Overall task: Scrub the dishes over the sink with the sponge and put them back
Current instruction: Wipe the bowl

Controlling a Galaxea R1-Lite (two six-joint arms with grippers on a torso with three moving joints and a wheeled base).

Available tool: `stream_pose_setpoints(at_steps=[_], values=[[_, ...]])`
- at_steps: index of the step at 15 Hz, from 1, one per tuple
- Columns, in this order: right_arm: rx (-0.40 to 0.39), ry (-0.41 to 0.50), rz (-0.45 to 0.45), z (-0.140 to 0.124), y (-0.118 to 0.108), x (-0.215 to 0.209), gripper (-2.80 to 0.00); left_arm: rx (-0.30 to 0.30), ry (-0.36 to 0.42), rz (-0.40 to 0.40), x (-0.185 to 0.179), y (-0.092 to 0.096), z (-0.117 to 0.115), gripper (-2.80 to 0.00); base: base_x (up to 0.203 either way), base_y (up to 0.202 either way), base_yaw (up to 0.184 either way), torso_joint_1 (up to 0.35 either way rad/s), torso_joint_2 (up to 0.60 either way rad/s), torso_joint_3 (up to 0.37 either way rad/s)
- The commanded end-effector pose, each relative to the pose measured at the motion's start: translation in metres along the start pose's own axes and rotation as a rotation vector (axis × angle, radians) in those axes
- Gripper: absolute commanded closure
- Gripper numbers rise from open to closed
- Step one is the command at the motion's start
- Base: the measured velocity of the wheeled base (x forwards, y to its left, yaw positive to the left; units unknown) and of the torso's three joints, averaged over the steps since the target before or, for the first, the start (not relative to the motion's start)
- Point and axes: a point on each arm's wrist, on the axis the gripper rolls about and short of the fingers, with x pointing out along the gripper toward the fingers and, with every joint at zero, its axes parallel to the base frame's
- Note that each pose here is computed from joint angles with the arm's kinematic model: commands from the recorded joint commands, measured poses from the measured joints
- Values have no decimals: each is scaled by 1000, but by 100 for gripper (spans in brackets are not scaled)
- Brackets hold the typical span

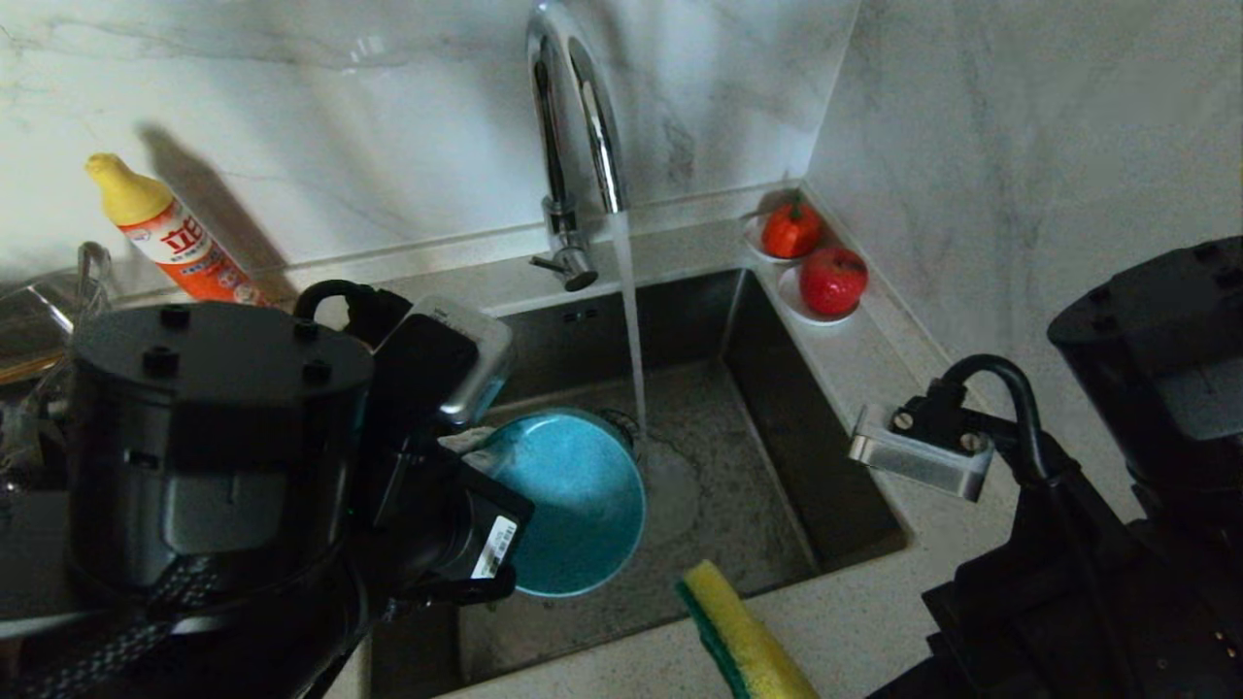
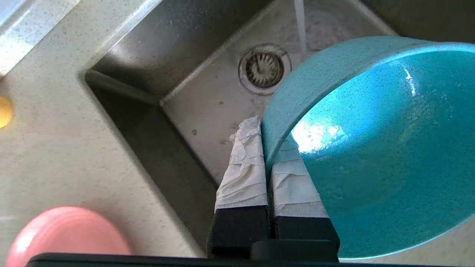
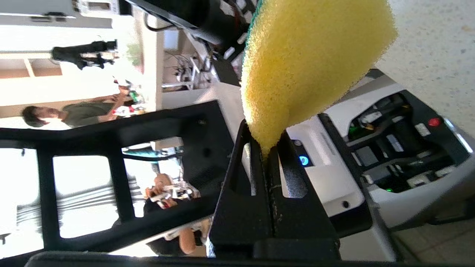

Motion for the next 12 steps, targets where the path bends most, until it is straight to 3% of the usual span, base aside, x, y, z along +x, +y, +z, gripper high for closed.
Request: stream_pose_setpoints(at_steps=[1,4,9,12], values=[[-15,14,24,3,11,-2,0,-14,-25,-1,-1,-4,1,0,0,0,0,0,0,0],[-27,44,61,6,26,3,0,-33,-50,24,1,-7,5,0,0,0,0,0,0,0],[-26,71,70,5,29,8,0,-42,-55,40,-1,-7,4,0,0,0,0,0,0,0],[-26,105,75,1,32,12,0,-89,-75,53,2,-8,12,0,0,0,0,0,0,0]])
